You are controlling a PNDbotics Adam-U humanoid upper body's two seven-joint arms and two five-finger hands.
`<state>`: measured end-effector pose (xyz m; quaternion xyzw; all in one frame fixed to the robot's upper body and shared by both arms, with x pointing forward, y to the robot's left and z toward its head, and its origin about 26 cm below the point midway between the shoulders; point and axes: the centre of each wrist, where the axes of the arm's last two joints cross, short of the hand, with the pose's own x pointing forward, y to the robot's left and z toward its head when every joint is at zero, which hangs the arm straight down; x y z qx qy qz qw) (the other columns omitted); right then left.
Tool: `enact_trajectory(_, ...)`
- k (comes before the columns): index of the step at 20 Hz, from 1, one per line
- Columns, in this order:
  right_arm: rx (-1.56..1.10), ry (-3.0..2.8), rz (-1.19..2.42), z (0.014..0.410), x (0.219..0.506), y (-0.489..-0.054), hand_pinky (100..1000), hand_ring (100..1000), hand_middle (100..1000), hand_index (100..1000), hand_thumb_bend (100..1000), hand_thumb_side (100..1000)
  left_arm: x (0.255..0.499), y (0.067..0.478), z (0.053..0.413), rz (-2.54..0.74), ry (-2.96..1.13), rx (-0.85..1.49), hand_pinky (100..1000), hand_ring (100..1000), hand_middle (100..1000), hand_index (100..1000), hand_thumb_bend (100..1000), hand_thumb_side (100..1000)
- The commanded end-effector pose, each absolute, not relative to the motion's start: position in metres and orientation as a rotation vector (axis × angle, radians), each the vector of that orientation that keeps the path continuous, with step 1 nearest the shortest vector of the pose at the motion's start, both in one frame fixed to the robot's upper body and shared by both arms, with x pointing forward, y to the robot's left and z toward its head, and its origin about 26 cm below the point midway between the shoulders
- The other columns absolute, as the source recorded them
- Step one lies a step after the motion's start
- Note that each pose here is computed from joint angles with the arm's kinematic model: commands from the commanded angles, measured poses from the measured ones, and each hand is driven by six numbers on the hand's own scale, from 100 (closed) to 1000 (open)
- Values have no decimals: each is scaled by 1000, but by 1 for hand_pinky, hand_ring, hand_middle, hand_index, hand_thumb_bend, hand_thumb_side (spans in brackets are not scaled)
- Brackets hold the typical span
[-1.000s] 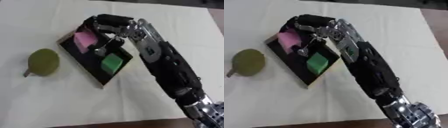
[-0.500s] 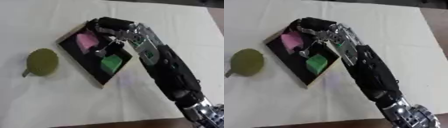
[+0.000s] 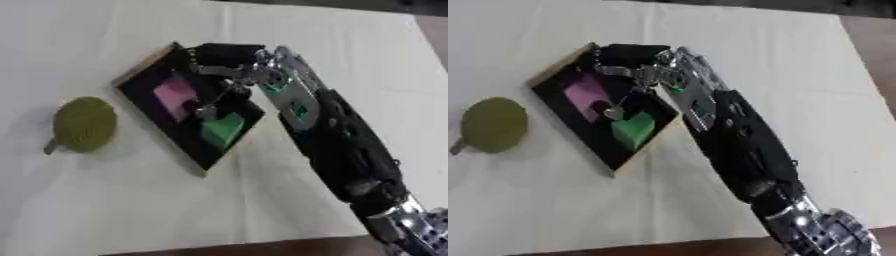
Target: Pick up objects on the table and place them in the box.
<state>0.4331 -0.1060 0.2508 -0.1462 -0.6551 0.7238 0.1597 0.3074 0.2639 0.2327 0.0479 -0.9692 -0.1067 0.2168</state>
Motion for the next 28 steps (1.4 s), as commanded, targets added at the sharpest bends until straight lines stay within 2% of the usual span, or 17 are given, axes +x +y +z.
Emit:
enact_trajectory(1, -440, -1900, 2058, 264, 433, -112, 1000, 1000, 853, 1000, 100, 127, 305, 263, 240, -311, -2712, 125, 664, 811, 796, 808, 100, 636)
enact_trajectory(12, -481, -1946, 2025, 272, 428, -111, 1000, 1000, 886, 1000, 100, 100, 305, 262, 240, -315, -2712, 120, 663, 811, 795, 808, 100, 632)
enact_trajectory(16, -510, -1958, 1978, 273, 429, -112, 1000, 1000, 878, 1000, 100, 302, 305, 262, 240, -317, -2710, 119, 664, 812, 796, 808, 100, 626)
enact_trajectory(28, -348, -1863, 1903, 282, 445, -126, 1000, 1000, 847, 1000, 100, 251, 305, 262, 239, -324, -2702, 115, 663, 813, 795, 808, 100, 625)
